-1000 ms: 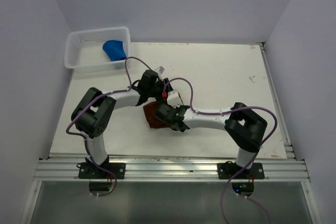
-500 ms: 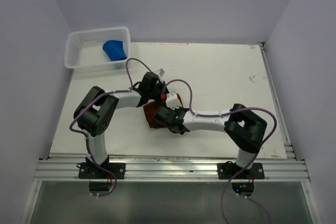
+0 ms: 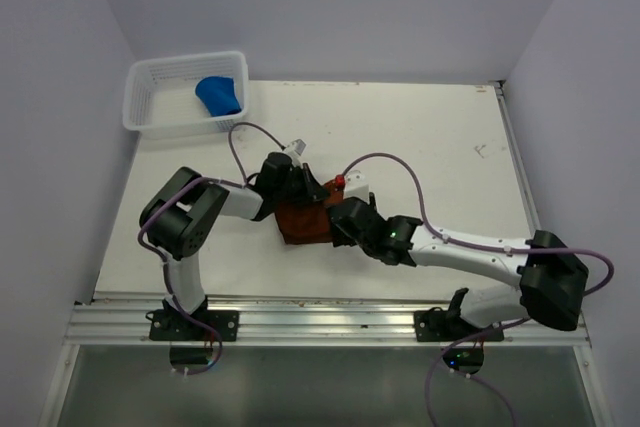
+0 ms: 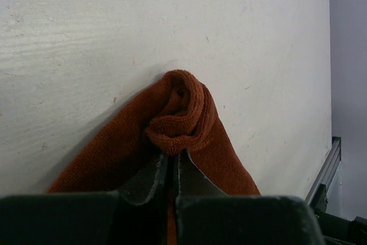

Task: Roll the towels
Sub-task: Roll the towel

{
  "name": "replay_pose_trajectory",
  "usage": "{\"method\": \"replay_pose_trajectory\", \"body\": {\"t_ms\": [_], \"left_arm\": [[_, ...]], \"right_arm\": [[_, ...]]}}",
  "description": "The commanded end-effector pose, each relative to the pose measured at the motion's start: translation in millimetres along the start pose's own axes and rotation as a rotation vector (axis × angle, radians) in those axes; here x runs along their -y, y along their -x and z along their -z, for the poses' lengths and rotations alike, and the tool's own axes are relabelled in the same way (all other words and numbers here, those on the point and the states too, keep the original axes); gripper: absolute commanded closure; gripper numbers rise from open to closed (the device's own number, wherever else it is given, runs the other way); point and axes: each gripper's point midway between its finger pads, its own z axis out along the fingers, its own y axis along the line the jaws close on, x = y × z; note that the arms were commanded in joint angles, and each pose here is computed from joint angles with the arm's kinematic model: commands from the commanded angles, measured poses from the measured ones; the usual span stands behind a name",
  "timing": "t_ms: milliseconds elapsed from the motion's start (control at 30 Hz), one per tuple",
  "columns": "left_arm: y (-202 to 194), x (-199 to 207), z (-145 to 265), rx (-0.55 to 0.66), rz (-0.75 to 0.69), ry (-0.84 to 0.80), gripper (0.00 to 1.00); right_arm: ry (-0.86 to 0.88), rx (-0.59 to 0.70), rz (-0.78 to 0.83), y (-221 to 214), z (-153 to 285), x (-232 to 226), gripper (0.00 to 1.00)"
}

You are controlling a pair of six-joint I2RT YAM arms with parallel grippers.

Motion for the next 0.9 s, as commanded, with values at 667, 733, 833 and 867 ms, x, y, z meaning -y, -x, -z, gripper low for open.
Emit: {"method": "replay_pose_trajectory", "body": {"t_ms": [667, 733, 833, 867], "left_arm": [[1, 2, 10, 0.057, -0.049, -0.044, 1.0], [2, 3, 10, 0.06, -0.047, -0.045, 1.0], [4, 6, 11, 0.065, -0.051, -0.052, 1.0], [4, 6, 10, 0.062, -0.052, -0.056, 1.0]], "right_arm": [[0.337, -0.158, -0.593, -18, -49, 5, 0.37], [0.334, -0.168, -0.597, -24, -54, 5, 0.39], [0.323, -0.175, -0.6, -35, -60, 7, 0.43], [0.321, -0.177, -0.598, -37, -61, 7, 0.44]]}}
